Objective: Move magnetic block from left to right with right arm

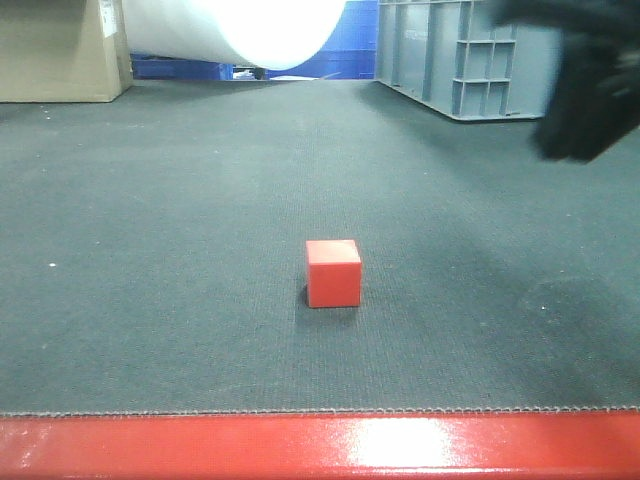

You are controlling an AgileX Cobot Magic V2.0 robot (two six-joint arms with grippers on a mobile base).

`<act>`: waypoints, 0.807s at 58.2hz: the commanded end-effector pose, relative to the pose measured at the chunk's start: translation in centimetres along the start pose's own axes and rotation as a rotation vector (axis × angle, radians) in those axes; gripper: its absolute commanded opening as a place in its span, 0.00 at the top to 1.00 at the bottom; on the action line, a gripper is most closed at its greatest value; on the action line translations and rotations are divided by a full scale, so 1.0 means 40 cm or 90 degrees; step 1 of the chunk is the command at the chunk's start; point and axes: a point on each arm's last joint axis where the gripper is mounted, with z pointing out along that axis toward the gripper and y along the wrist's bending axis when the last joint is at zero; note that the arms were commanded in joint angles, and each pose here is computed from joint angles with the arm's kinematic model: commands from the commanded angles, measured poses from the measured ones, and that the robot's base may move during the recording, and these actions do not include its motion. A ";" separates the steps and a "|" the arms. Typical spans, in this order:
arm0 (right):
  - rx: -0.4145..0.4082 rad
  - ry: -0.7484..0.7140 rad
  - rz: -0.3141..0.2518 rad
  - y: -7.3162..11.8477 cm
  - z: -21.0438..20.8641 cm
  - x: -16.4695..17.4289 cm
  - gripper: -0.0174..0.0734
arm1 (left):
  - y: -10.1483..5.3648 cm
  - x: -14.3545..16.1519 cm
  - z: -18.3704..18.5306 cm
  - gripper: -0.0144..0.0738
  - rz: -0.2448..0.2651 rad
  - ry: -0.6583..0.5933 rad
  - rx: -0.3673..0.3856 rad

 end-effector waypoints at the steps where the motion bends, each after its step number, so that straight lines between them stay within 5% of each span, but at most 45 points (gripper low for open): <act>1: -0.016 -0.146 -0.077 -0.031 -0.073 -0.005 0.75 | 0.000 -0.011 -0.001 0.97 -0.005 -0.050 0.000; 8: 0.019 -0.215 -0.124 -0.084 -0.110 0.043 0.75 | 0.000 -0.011 -0.001 0.97 -0.005 -0.050 0.000; 24: 0.085 -0.393 -0.052 -0.161 -0.163 0.164 0.75 | 0.000 -0.011 -0.001 0.97 -0.005 -0.050 0.000; 47: 0.082 -0.587 -0.067 -0.166 -0.218 0.345 0.75 | 0.000 -0.011 -0.001 0.97 -0.005 -0.050 0.000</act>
